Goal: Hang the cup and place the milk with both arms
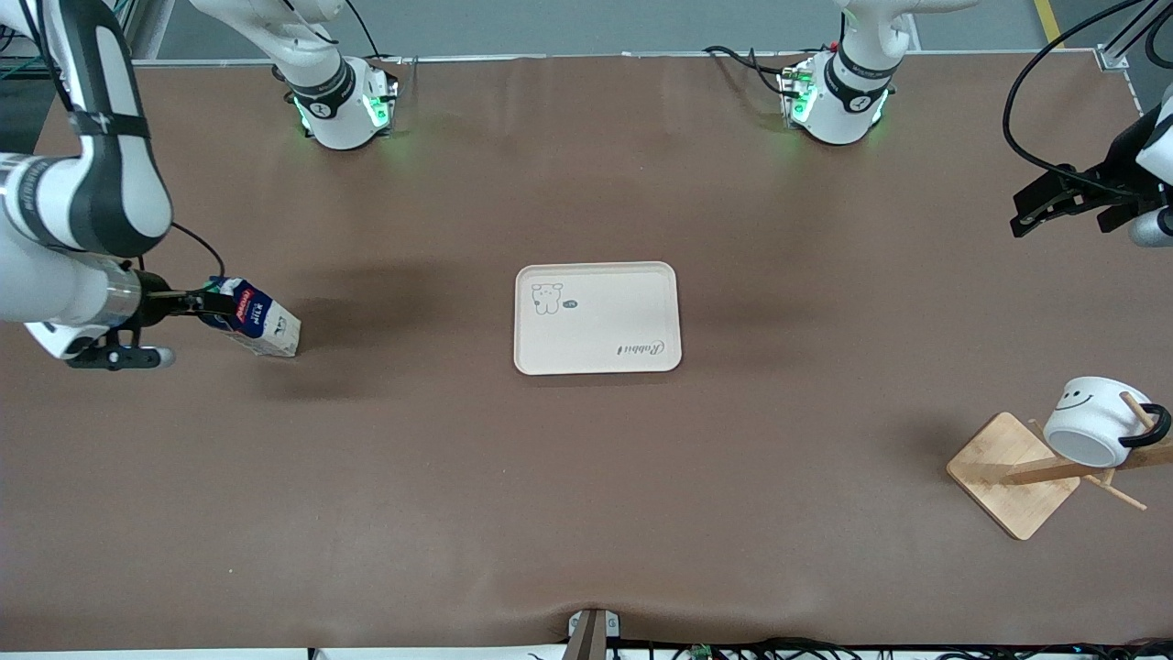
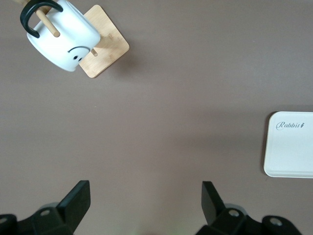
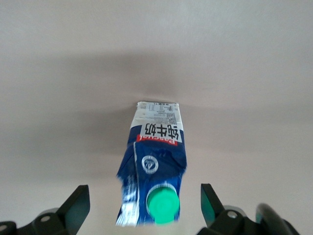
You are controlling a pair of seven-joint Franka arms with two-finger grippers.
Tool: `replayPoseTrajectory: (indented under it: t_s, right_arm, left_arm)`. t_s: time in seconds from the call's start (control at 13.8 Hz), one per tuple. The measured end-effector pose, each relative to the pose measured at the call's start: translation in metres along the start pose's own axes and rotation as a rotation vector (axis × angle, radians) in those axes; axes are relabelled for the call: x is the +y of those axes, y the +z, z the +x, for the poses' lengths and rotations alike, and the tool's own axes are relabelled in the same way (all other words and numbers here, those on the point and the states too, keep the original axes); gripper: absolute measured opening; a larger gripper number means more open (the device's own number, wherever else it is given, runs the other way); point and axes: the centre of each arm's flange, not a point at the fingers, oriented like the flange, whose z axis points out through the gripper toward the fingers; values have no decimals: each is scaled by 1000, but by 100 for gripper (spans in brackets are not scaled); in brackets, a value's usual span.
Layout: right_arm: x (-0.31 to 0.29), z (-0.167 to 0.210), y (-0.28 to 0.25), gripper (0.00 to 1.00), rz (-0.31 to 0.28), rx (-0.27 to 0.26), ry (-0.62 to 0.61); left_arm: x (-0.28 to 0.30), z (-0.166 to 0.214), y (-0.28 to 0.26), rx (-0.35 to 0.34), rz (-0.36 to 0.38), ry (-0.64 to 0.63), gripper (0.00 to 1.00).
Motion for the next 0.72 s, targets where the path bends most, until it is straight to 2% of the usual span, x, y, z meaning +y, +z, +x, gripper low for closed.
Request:
replayPoseTrajectory:
  t_s: [0.22,0.36,0.58,0.72]
  right_arm:
    - [-11,2,-80,100,2,7,-16]
    - [-14,2,-122,100,1,42,-21]
    - [-21,-7,-162,100,10,81,-29]
    - [-30,-27,-186,100,41,97,-10]
  left_arm:
    - [0,0,0,0,0,0,100]
    - [0,0,-1,2,0,0,100]
    - [-1,0,-5,11,-1,-1,100]
    - [-1,0,-5,10,-1,-1,100]
